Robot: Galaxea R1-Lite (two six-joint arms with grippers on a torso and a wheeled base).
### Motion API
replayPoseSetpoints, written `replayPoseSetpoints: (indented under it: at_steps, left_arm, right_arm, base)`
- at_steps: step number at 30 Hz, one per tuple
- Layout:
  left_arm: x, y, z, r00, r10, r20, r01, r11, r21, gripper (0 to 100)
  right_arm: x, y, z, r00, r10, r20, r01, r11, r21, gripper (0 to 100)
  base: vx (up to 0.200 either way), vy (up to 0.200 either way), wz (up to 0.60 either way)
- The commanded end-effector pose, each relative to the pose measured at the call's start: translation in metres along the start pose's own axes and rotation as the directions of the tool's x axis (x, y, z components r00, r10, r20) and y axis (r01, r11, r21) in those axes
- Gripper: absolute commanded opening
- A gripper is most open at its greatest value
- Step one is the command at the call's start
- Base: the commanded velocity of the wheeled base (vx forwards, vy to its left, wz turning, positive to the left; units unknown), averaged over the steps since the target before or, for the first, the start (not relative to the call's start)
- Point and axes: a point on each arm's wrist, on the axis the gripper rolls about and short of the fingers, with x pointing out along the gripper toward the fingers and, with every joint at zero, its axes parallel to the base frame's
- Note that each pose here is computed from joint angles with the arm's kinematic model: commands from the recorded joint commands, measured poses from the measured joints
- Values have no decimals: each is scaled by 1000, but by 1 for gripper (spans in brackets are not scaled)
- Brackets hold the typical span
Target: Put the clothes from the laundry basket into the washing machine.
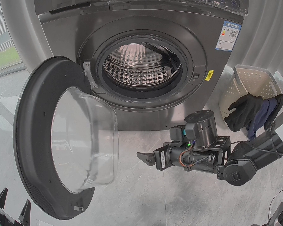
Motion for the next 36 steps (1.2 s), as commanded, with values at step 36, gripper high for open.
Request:
replayPoseSetpoints:
  at_steps: [36]
  left_arm:
    - [0, 0, -4, 1000, 1, 2, -1, 1000, -2, 100]
  right_arm:
    - [106, 55, 13, 987, 91, 134, -90, 996, -12, 100]
  base:
    - [0, 0, 0]
